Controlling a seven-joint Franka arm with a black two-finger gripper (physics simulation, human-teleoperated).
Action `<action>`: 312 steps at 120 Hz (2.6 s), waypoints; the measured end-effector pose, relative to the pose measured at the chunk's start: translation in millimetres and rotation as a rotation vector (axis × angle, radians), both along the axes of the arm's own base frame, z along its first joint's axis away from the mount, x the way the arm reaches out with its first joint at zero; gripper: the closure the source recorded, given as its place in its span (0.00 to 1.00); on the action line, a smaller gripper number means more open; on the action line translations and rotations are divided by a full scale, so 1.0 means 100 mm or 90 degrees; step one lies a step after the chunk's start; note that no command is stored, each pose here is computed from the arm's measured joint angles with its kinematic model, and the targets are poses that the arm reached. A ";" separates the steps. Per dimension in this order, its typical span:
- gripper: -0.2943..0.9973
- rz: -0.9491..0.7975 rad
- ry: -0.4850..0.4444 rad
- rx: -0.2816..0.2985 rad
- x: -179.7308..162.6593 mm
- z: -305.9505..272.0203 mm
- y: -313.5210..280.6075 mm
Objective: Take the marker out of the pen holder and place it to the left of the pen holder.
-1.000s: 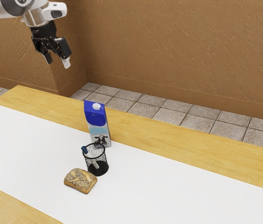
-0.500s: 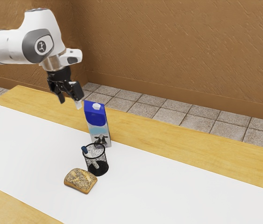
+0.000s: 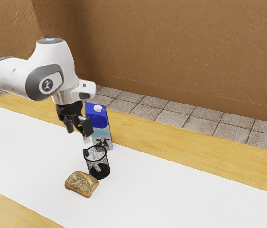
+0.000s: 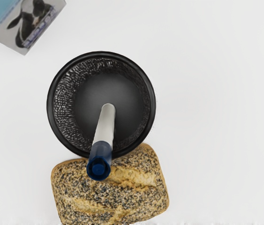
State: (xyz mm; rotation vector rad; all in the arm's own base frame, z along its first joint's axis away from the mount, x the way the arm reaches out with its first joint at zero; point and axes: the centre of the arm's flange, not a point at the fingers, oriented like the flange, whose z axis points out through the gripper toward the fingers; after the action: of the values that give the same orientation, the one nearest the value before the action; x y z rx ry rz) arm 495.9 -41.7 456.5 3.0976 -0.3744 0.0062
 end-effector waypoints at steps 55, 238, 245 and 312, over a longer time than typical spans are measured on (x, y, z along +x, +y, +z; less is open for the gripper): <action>0.23 0.006 -0.053 0.002 -0.12 -0.76 -0.04; 0.82 0.269 0.370 0.061 0.48 -0.32 2.03; 0.82 0.277 0.424 0.076 0.56 -0.56 2.05; 0.82 0.336 0.649 0.102 0.59 -2.01 2.44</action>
State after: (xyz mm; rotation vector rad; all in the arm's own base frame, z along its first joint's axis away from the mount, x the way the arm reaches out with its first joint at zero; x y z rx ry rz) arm 555.2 202.6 255.7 2.7236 0.4804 -1.5262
